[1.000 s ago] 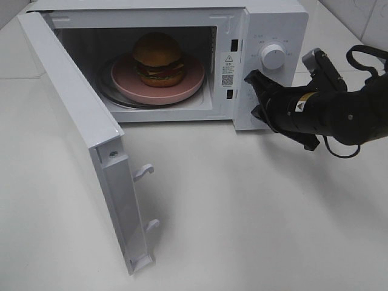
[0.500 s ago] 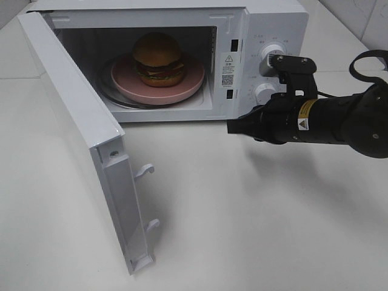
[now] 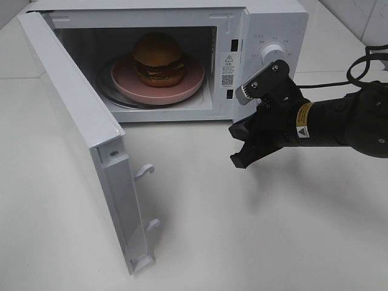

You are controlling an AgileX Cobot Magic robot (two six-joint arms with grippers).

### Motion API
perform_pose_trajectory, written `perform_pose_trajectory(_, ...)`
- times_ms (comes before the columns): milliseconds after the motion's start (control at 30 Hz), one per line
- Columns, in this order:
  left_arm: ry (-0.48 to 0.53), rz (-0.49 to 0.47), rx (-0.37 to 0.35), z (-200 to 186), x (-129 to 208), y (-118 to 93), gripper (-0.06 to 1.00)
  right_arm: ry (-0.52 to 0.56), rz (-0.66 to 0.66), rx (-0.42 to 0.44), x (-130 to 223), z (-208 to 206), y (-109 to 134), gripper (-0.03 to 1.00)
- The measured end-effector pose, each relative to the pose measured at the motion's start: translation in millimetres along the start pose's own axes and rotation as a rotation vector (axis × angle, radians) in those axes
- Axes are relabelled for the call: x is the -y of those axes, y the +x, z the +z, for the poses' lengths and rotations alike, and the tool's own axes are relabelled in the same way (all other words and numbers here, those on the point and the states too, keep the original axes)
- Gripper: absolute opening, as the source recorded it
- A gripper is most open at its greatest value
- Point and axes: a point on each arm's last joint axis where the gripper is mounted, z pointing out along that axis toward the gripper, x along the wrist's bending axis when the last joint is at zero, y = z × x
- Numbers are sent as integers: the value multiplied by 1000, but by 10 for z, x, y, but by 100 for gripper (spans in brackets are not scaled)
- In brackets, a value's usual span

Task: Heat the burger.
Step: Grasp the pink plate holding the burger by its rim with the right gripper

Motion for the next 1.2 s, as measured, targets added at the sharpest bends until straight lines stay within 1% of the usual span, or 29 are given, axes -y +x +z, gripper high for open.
perform_pose_trajectory(33, 0, 0, 0, 0, 0, 0, 0, 26, 0, 6, 24, 0, -6, 8)
perform_pose_trajectory(100, 0, 0, 0, 0, 0, 0, 0, 43, 2, 10, 39, -1, -9, 8)
perform_pose_trajectory(133, 0, 0, 0, 0, 0, 0, 0, 82, 20, 22, 75, -3, -19, 9)
perform_pose_trajectory(167, 0, 0, 0, 0, 0, 0, 0, 82, 20, 22, 75, -3, -19, 9)
perform_pose_trajectory(200, 0, 0, 0, 0, 0, 0, 0, 128, 41, 36, 115, -10, -30, 9)
perform_pose_trajectory(233, 0, 0, 0, 0, 0, 0, 0, 128, 41, 36, 115, -10, -30, 9)
perform_pose_trajectory(300, 0, 0, 0, 0, 0, 0, 0, 189, 71, 71, 137, -64, -61, 9)
perform_pose_trajectory(333, 0, 0, 0, 0, 0, 0, 0, 189, 71, 71, 137, -64, -61, 9)
perform_pose_trajectory(400, 0, 0, 0, 0, 0, 0, 0, 210, 107, 109, 98, -151, -94, 10)
perform_pose_trajectory(433, 0, 0, 0, 0, 0, 0, 0, 210, 107, 109, 98, -151, -94, 10)
perform_pose_trajectory(500, 0, 0, 0, 0, 0, 0, 0, 226, 148, 153, 49, -257, -130, 10)
perform_pose_trajectory(533, 0, 0, 0, 0, 0, 0, 0, 226, 148, 153, 49, -257, -130, 10)
perform_pose_trajectory(600, -1, 0, 0, 0, -1, 0, 0, 261, 183, 201, 23, -352, -171, 10)
perform_pose_trajectory(633, -1, 0, 0, 0, -1, 0, 0, 261, 183, 201, 23, -352, -171, 10)
perform_pose_trajectory(700, -1, 0, 0, 0, -1, 0, 0, 317, 253, 277, -33, -442, -255, 10)
perform_pose_trajectory(800, -1, 0, 0, 0, -1, 0, 0, 333, 270, 291, -42, -462, -271, 10)
perform_pose_trajectory(833, -1, 0, 0, 0, -1, 0, 0, 385, 299, 317, -54, -495, -304, 10)
perform_pose_trajectory(867, -1, 0, 0, 0, -1, 0, 0, 453, 318, 317, -56, -524, -313, 10)
perform_pose_trajectory(900, -1, 0, 0, 0, -1, 0, 0, 453, 318, 317, -56, -524, -313, 10)
perform_pose_trajectory(933, -1, 0, 0, 0, -1, 0, 0, 478, 323, 308, -64, -535, -312, 10)
perform_pose_trajectory(967, -1, 0, 0, 0, -1, 0, 0, 523, 335, 262, -105, -556, -292, 10)
perform_pose_trajectory(1000, -1, 0, 0, 0, -1, 0, 0, 523, 335, 262, -105, -556, -292, 10)
perform_pose_trajectory(1033, -1, 0, 0, 0, -1, 0, 0, 533, 340, 227, -133, -559, -274, 10)
perform_pose_trajectory(1067, -1, 0, 0, 0, -1, 0, 0, 533, 340, 227, -133, -559, -274, 10)
perform_pose_trajectory(1100, -1, 0, 0, 0, -1, 0, 0, 543, 344, 153, -201, -559, -238, 10)
perform_pose_trajectory(1133, -1, 0, 0, 0, -1, 0, 0, 544, 340, 106, -236, -559, -213, 10)
perform_pose_trajectory(1167, -1, 0, 0, 0, -1, 0, 0, 544, 340, 106, -236, -559, -213, 10)
perform_pose_trajectory(1200, -1, 0, 0, 0, -1, 0, 0, 540, 325, 16, -292, -560, -158, 10)
